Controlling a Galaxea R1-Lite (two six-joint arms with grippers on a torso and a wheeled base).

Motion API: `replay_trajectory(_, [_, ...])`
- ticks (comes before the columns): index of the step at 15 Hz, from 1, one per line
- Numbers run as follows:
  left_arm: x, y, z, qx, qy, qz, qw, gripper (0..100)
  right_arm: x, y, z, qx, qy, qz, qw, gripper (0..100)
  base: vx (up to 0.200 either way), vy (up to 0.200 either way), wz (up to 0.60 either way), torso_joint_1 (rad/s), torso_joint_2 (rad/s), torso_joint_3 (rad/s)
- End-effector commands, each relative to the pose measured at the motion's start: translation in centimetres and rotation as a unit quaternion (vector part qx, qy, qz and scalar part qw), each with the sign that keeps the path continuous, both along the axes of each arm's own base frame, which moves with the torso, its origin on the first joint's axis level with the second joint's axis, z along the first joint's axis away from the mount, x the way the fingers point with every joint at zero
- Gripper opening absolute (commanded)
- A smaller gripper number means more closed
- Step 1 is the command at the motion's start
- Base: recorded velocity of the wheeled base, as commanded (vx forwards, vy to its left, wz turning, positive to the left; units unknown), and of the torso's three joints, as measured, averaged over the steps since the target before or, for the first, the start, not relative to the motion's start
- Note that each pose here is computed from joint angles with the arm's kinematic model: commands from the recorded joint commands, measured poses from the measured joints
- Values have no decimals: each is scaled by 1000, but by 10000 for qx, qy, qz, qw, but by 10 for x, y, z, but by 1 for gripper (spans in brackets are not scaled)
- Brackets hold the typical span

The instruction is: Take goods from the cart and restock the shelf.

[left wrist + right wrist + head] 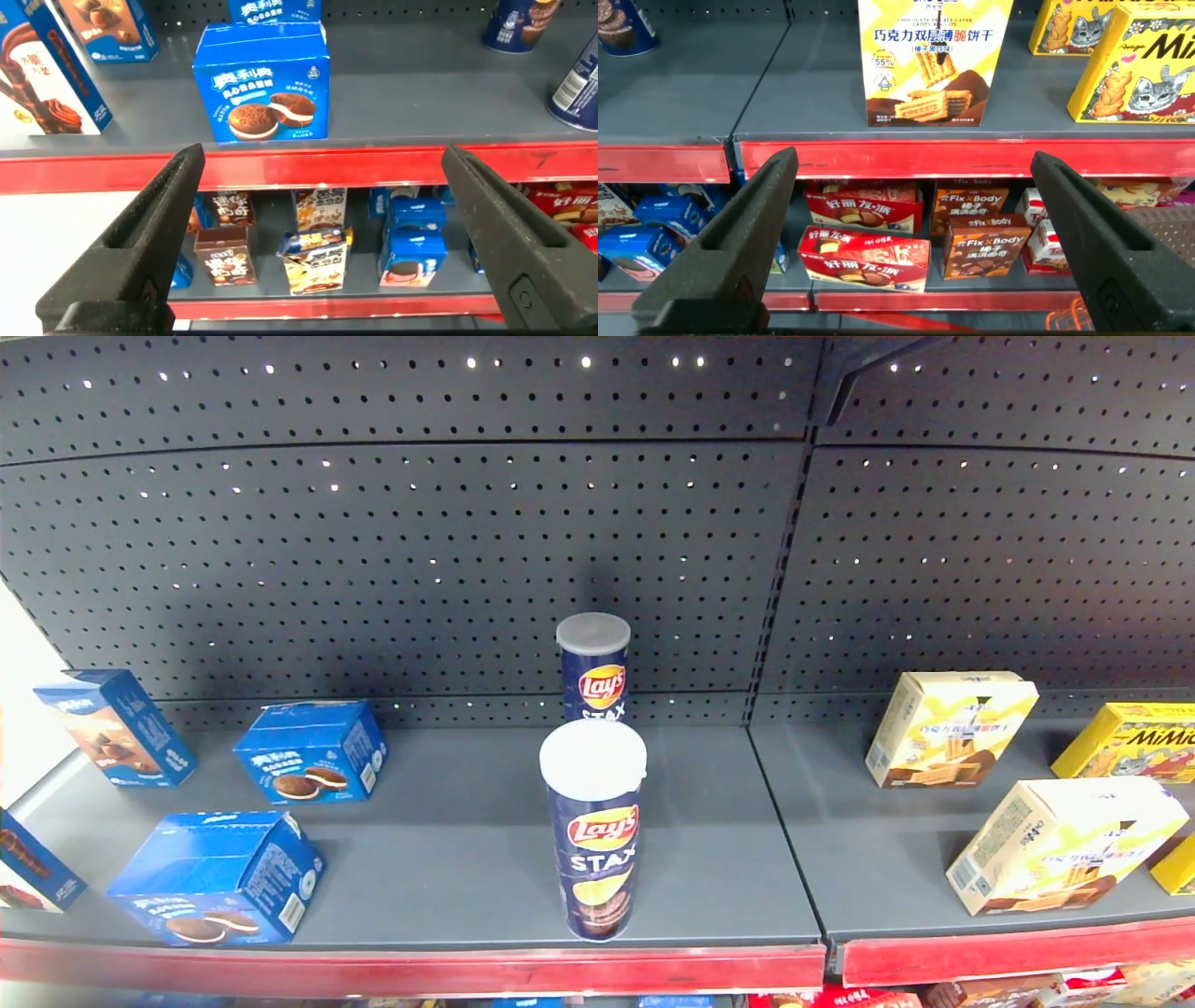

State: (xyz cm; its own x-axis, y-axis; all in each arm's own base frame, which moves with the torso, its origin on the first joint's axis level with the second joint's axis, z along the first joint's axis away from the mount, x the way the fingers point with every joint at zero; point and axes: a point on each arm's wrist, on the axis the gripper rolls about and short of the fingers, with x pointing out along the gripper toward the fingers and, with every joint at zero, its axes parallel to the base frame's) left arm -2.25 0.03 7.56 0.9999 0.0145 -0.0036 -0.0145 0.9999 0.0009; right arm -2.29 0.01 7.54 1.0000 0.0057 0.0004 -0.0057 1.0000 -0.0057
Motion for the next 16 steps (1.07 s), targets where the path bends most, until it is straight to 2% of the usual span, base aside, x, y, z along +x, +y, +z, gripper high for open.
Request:
replay_trajectory(1, [0, 0, 0, 57, 13, -11, 10000, 100, 0, 0, 0, -2, 2, 2, 10000, 100, 0, 0, 0, 0, 0, 0])
replay_trajectory(2, [0, 0, 0, 95, 6, -11, 10000, 100, 0, 0, 0, -2, 10, 2, 10000, 100, 0, 0, 0, 0, 0, 0])
replay_trajectory(4, [0, 0, 0, 42, 13, -4, 10000, 100, 0, 0, 0, -2, 2, 2, 10000, 100, 0, 0, 0, 0, 0, 0])
replay_trajectory(5, [0, 0, 0, -35, 12, 12, 10000, 100, 0, 0, 0, -2, 10, 2, 10000, 100, 0, 0, 0, 0, 0, 0])
replay_trajectory(16, [0, 0, 0, -35, 12, 12, 10000, 100, 0, 0, 0, -2, 10, 2, 10000, 100, 0, 0, 0, 0, 0, 0])
